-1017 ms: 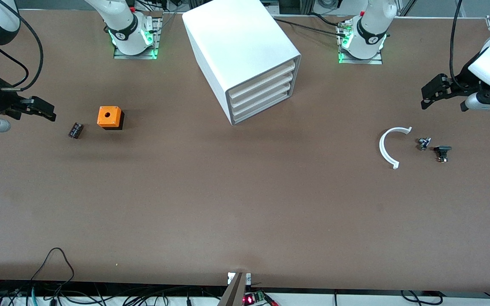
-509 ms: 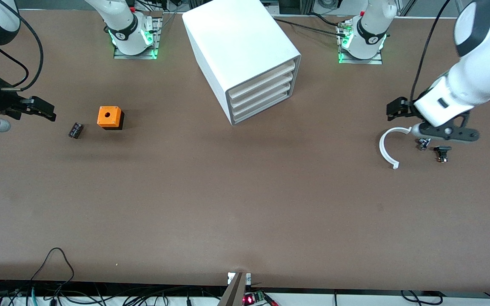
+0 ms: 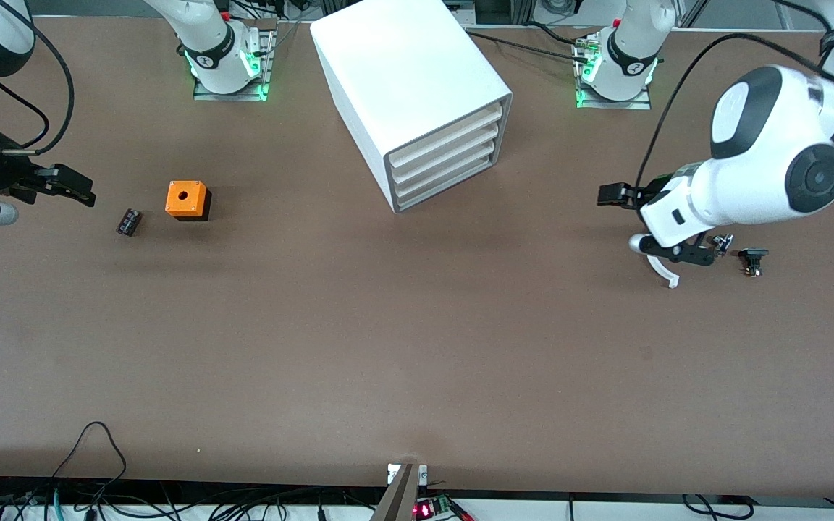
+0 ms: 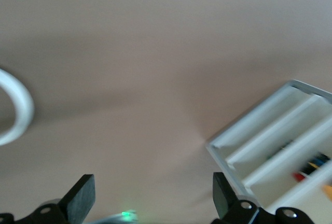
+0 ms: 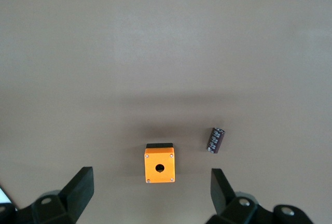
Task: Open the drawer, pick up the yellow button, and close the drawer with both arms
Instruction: 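Reach the left gripper to the handle of the white cabinet's drawer, then pull the drawer open with the left gripper while the right gripper advances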
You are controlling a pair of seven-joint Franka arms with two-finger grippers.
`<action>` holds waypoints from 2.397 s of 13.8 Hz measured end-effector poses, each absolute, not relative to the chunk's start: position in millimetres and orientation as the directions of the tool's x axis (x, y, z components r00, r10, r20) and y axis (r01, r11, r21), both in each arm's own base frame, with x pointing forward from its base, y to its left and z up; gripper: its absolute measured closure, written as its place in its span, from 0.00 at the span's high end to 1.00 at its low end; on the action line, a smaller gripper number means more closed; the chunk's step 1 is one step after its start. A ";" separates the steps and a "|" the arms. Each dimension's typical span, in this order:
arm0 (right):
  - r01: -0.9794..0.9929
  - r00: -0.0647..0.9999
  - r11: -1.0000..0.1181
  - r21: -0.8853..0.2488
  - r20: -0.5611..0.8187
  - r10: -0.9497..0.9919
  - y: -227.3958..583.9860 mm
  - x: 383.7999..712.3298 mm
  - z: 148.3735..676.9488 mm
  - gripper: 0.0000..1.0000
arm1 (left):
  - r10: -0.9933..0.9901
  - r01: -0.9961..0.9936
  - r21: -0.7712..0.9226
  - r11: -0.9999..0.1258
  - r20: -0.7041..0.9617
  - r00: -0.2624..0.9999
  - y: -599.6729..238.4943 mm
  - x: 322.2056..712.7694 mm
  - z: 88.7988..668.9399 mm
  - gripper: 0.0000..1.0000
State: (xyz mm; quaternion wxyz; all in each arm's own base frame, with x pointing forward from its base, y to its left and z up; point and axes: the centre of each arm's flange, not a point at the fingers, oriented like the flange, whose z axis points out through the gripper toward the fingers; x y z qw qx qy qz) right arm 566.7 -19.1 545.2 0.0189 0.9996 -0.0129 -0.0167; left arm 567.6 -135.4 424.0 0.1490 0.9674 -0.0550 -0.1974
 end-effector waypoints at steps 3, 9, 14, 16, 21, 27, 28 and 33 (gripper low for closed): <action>-0.025 1.000 -0.999 0.038 -0.018 -0.026 -19.0 568.3 546.6 1.00 | -0.169 0.114 0.503 -0.857 -0.482 0.860 -159.6 545.5 379.0 1.00; -0.025 1.000 -0.999 0.038 0.000 -0.025 -18.8 570.3 548.1 1.00 | -0.362 0.162 0.758 -0.632 -0.473 0.803 -232.7 475.4 302.6 1.00; -0.026 1.000 -0.999 0.038 0.000 -0.026 -19.4 570.2 548.0 1.00 | -0.427 0.169 0.823 -0.542 -0.443 0.788 -270.4 431.8 278.6 0.90; -0.028 1.000 -0.999 0.038 0.000 -0.028 -20.7 570.2 547.9 1.00 | -0.437 0.170 0.824 -0.540 -0.448 0.780 -278.1 418.7 271.1 0.85; -0.030 1.000 -0.999 0.038 -0.002 -0.030 -21.9 569.9 547.8 1.00 | -0.438 0.185 0.818 -0.545 -0.465 0.769 -290.5 399.0 260.9 0.66; -0.024 1.000 -0.999 0.038 -0.002 -0.024 -22.2 569.9 547.8 1.00 | -0.415 0.189 0.827 -0.530 -0.447 0.793 -284.4 407.5 266.7 0.19; -0.023 1.000 -0.999 0.038 -0.005 -0.023 -22.1 569.7 547.6 1.00 | -0.392 0.181 0.831 -0.526 -0.426 0.815 -274.2 417.1 268.7 0.19; -0.020 1.000 -0.999 0.038 -0.020 -0.021 -22.1 568.0 546.3 1.00 | -0.211 0.170 0.837 -0.519 -0.319 0.924 -199.1 483.3 285.2 0.16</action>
